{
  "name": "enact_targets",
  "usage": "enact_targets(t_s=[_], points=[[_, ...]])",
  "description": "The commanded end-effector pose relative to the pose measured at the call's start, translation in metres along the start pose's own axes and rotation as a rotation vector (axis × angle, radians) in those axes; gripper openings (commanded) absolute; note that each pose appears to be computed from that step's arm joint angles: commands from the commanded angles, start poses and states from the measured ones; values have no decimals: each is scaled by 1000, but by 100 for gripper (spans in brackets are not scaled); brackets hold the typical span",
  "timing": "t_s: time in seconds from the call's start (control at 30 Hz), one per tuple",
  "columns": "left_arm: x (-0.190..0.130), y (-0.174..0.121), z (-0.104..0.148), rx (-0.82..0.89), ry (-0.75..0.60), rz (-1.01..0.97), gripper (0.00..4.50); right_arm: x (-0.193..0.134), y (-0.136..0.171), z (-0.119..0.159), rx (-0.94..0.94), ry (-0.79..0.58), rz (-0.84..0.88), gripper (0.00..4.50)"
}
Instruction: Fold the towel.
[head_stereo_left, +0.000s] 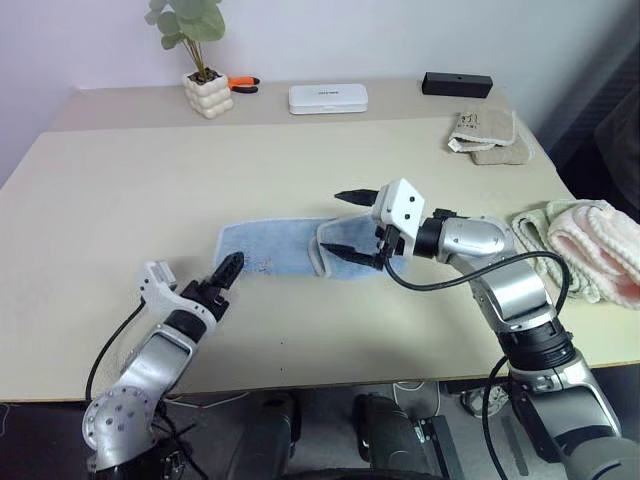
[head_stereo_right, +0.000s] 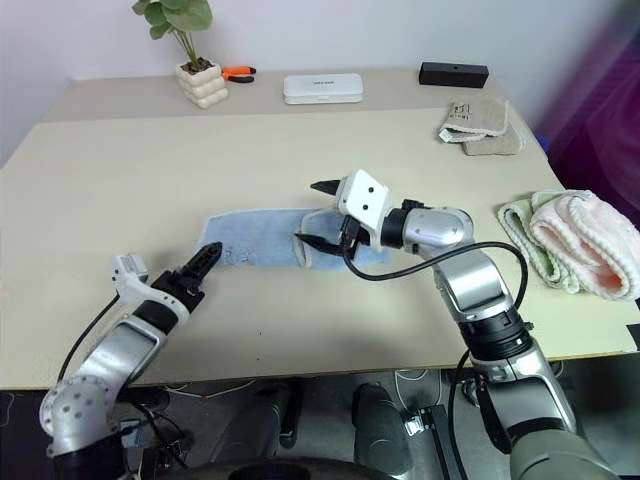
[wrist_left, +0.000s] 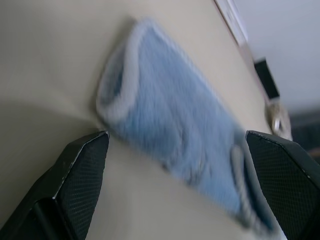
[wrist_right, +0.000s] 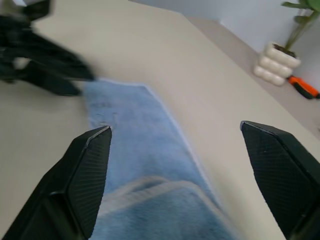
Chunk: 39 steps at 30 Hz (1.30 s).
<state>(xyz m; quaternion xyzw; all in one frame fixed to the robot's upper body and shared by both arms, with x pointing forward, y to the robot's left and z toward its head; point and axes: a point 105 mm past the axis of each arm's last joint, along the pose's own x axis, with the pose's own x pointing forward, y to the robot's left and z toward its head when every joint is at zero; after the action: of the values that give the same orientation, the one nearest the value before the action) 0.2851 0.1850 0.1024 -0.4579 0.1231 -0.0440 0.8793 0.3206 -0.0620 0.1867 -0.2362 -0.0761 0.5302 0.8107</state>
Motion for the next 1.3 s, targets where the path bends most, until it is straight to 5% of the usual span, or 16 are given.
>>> enact_targets(t_s=[0.03, 0.1, 0.2, 0.43, 0.67, 0.83, 1.0, 1.07, 1.3], points=[[13, 2, 2, -28, 16, 31, 450, 3, 6, 14, -44, -49, 3, 429], [20, -2, 1, -28, 35, 24, 450, 4, 8, 15, -42, -53, 4, 429], [27, -7, 2, -36, 41, 12, 366, 5, 9, 16, -42, -58, -1, 438], [29, -8, 17, -25, -23, -2, 16, 3, 8, 15, -41, -54, -25, 438], [-3, -13, 92, 164, -307, -45, 7, -4, 10, 9, -29, -25, -38, 438], [-21, -29, 117, 415, -325, -121, 7, -6, 10, 3, -22, -5, -39, 438], [-15, -68, 77, 733, -110, -339, 7, -1, 11, -3, -20, 6, -32, 438], [-8, -76, 41, 847, 51, -423, 7, 1, 11, -5, -20, 9, -31, 438], [19, -63, -20, 988, 298, -479, 7, 3, 10, -7, -27, 13, -42, 438]])
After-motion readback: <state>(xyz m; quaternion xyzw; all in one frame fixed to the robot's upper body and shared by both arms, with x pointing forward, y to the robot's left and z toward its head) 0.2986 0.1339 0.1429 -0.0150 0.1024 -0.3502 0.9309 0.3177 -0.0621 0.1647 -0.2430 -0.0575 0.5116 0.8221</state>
